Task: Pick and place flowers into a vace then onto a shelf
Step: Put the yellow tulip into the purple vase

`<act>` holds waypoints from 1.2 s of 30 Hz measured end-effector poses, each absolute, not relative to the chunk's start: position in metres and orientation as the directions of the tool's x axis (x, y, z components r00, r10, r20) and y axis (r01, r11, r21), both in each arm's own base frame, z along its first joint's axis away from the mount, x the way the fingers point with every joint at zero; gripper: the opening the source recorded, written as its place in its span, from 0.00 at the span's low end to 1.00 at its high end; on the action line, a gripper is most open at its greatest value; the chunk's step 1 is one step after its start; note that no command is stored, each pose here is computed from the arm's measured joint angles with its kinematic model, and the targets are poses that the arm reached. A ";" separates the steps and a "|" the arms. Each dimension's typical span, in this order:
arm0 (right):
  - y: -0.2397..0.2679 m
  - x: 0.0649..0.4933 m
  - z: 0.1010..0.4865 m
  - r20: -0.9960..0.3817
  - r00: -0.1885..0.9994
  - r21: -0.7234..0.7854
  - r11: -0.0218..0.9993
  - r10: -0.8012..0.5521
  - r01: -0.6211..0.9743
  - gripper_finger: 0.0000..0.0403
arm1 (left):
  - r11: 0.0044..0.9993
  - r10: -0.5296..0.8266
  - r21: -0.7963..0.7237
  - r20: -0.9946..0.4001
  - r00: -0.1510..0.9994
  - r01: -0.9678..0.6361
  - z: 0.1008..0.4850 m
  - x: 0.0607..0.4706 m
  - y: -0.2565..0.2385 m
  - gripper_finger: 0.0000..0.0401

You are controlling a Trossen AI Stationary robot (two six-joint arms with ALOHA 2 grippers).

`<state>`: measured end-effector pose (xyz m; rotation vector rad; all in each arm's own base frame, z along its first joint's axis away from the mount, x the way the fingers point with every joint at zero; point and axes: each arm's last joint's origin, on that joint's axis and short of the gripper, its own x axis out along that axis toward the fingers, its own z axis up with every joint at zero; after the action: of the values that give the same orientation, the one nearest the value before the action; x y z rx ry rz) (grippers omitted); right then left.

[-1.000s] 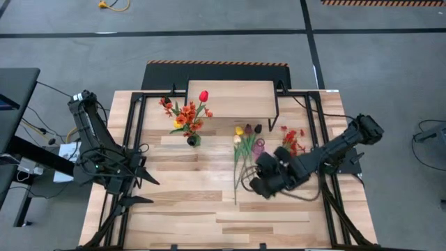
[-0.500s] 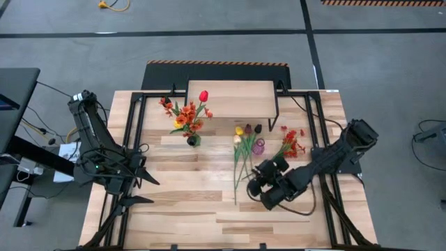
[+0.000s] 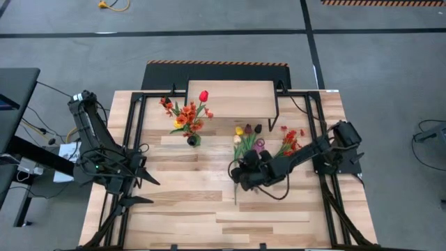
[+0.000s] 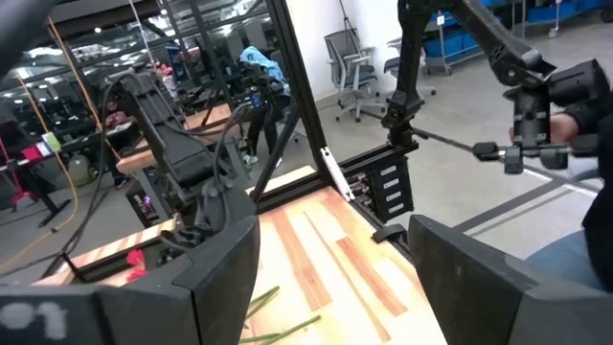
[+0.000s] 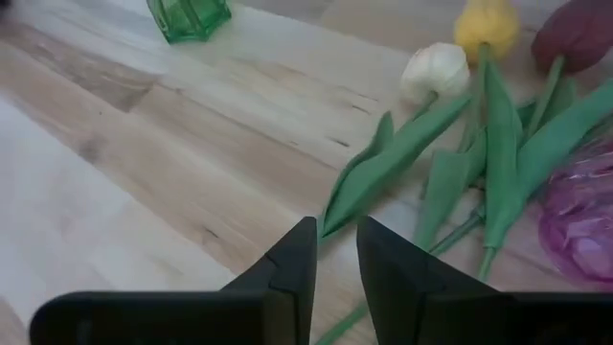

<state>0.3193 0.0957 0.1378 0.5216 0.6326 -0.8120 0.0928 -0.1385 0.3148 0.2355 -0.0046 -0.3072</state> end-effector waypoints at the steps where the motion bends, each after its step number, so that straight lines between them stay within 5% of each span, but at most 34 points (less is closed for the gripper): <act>1: 0.094 0.320 0.139 -0.692 0.522 0.182 0.579 -0.499 0.794 0.18 | 0.927 -0.300 0.226 -0.031 0.953 0.299 0.315 0.093 -0.138 0.64; 36: 0.062 0.321 0.133 -0.869 0.371 0.115 0.596 -0.328 0.795 0.18 | 0.927 -0.299 0.224 -0.050 0.953 0.302 0.313 0.093 -0.138 0.64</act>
<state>0.3213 0.0616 0.1329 0.5853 0.9301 -0.7744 0.0927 -0.1384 0.3125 0.2316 0.0146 -0.3083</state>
